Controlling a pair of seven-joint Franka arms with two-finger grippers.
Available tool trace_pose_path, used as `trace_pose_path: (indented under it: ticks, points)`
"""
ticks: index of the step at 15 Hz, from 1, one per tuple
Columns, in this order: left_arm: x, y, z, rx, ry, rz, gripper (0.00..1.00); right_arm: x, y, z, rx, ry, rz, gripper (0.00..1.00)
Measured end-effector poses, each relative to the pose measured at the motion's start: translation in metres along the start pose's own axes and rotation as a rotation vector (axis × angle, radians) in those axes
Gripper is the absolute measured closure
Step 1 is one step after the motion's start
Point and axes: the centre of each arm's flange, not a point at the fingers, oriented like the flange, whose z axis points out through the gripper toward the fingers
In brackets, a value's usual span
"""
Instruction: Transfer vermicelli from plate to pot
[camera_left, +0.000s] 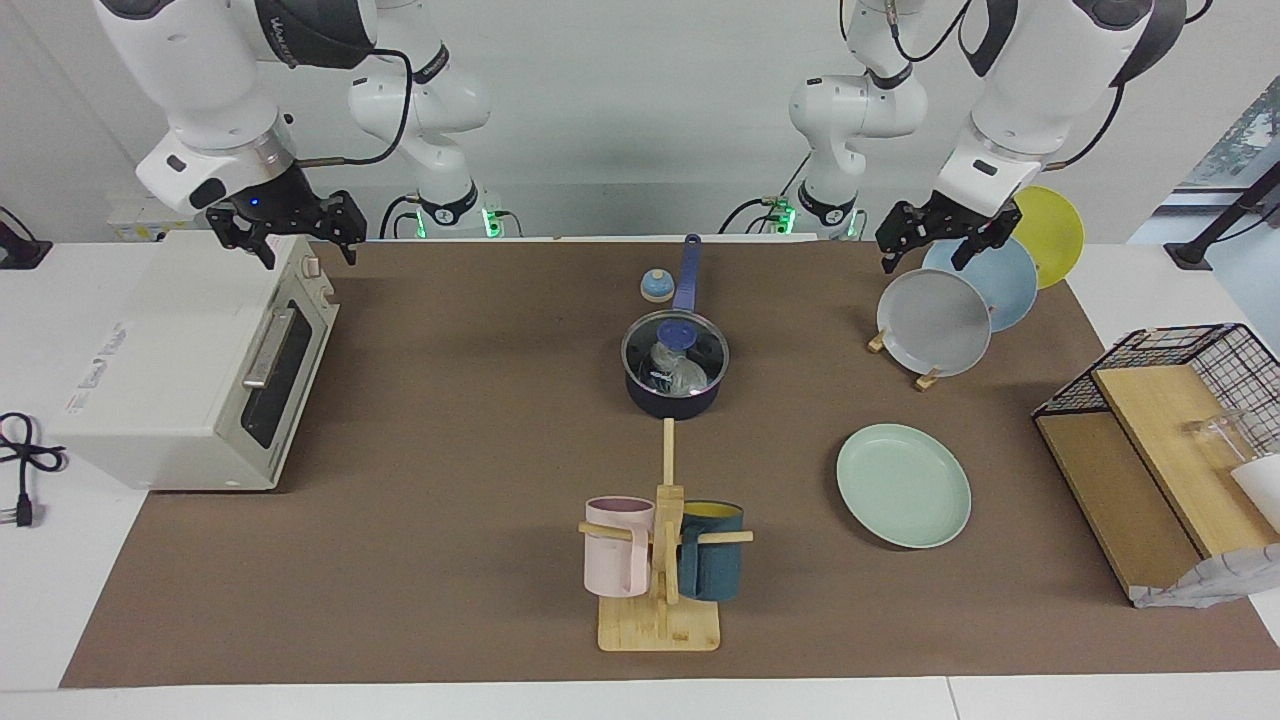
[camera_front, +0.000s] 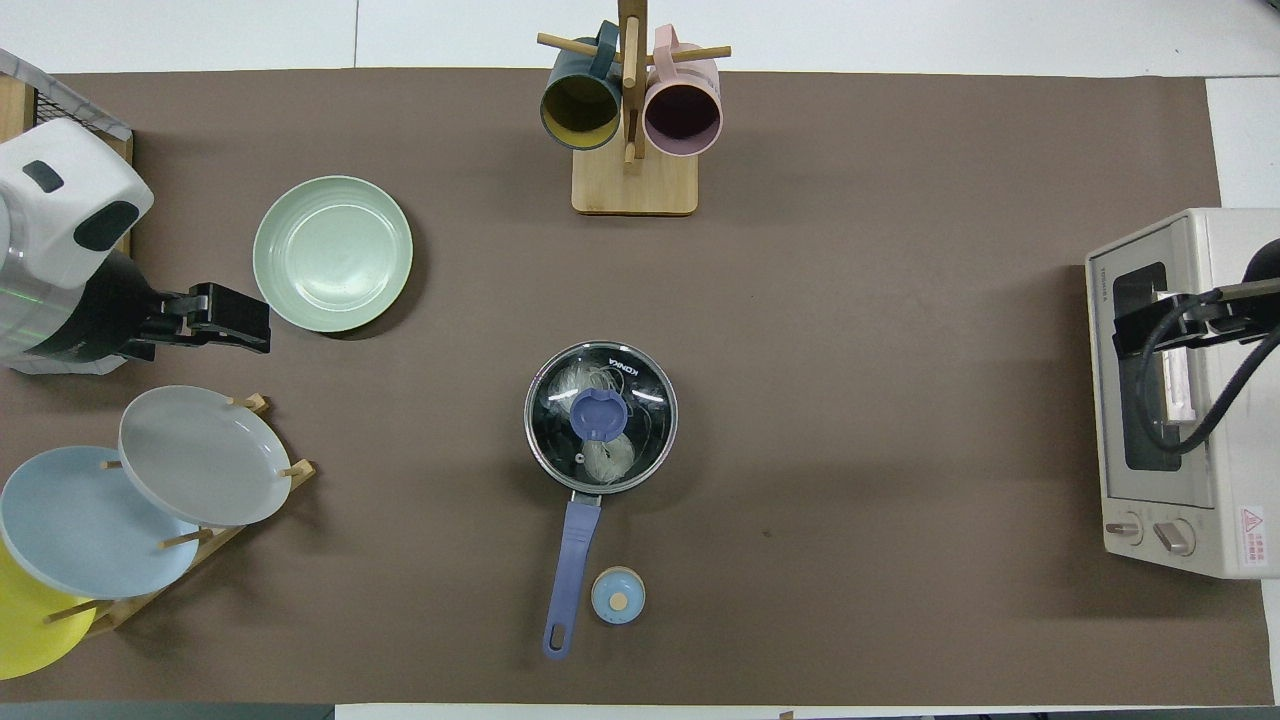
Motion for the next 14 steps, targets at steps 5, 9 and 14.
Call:
trace_pose_path:
  ticks: [5,9,14]
  points:
    - [0.0,0.0,0.0,0.0,0.0,0.0,0.0,-0.0026,0.0101,0.0017,0.025,-0.012,0.035,0.0]
    - [0.0,0.0,0.0,0.0,0.0,0.0,0.0,-0.0041,0.0051,0.0025,0.028,-0.029,0.027,0.0]
    - [0.0,0.0,0.0,0.0,0.0,0.0,0.0,-0.006,0.0043,0.0001,0.028,-0.037,0.024,0.0]
